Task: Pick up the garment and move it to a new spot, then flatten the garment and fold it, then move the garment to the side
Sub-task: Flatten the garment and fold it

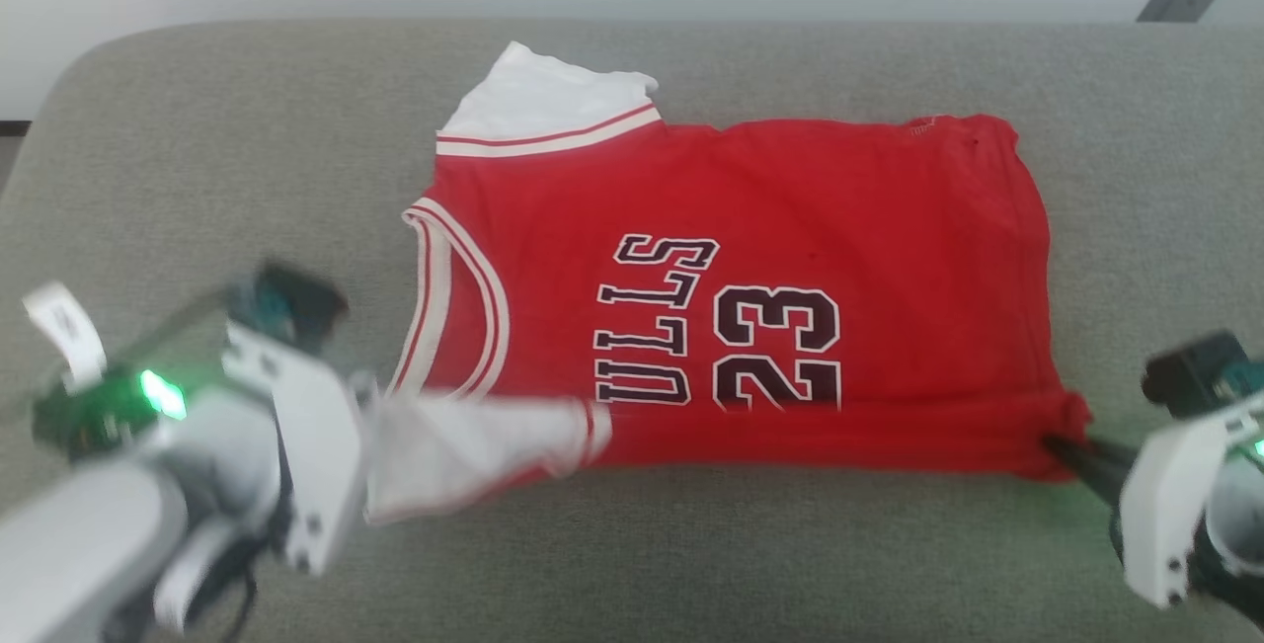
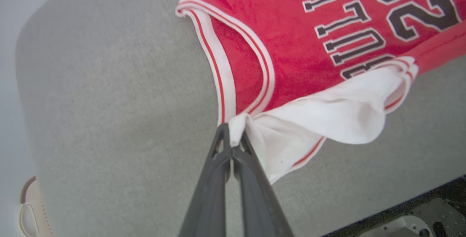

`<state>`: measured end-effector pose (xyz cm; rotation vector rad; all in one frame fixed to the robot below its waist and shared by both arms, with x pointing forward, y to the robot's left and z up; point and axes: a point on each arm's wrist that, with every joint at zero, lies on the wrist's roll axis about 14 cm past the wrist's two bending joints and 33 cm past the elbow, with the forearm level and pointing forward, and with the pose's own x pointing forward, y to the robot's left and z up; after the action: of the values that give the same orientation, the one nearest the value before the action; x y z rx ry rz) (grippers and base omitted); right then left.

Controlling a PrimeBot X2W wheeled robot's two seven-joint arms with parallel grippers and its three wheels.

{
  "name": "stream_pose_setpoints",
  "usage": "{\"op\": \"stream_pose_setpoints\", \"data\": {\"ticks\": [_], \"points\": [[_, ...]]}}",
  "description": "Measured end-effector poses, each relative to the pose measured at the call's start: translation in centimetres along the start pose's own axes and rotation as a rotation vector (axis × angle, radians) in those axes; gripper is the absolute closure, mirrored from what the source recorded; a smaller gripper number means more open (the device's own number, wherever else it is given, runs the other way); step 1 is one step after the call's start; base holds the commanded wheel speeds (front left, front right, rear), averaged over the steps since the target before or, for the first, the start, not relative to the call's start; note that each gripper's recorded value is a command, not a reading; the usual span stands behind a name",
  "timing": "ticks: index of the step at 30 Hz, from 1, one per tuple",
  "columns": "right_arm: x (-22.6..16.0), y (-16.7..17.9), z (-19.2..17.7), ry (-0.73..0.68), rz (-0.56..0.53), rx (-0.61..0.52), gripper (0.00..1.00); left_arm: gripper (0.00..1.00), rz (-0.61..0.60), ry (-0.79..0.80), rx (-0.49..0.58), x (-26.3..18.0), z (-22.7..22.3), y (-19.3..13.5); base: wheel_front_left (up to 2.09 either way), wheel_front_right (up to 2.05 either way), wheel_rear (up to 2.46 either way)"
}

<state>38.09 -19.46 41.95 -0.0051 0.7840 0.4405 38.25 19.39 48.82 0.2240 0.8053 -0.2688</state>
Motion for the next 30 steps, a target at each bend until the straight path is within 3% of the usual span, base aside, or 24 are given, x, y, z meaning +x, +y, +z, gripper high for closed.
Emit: {"op": "stream_pose_setpoints", "data": {"ticks": [5,12,20,28,29,30], "points": [[0.8,-0.2,3.4,-0.059,-0.021,-0.034,1.0,1.0,0.003,-0.092,0.07,1.6,5.2,1.1,0.0,0.0,0.0],[2.7,-1.8,7.1,-0.097,-0.063,-0.083,1.0,1.0,0.003,-0.106,0.1,5.9,8.8,2.6,0.0,0.0,0.0],[6.7,-2.8,6.4,-0.018,-0.066,-0.076,1.0,1.0,-0.044,0.044,0.067,12.2,5.8,2.5,0.0,0.0,0.0],[9.1,-2.7,5.6,0.032,-0.05,-0.058,1.0,1.0,-0.078,0.164,-0.05,15.6,2.5,2.0,0.0,0.0,0.0],[9.2,-2.7,5.7,0.032,-0.05,-0.056,1.0,0.91,-0.069,0.17,-0.059,15.8,2.5,2.2,0.0,0.0,0.0],[9.3,-2.7,5.7,0.034,-0.049,-0.057,1.0,0.91,-0.064,0.174,-0.06,15.9,2.5,2.4,0.0,0.0,0.0]]}}
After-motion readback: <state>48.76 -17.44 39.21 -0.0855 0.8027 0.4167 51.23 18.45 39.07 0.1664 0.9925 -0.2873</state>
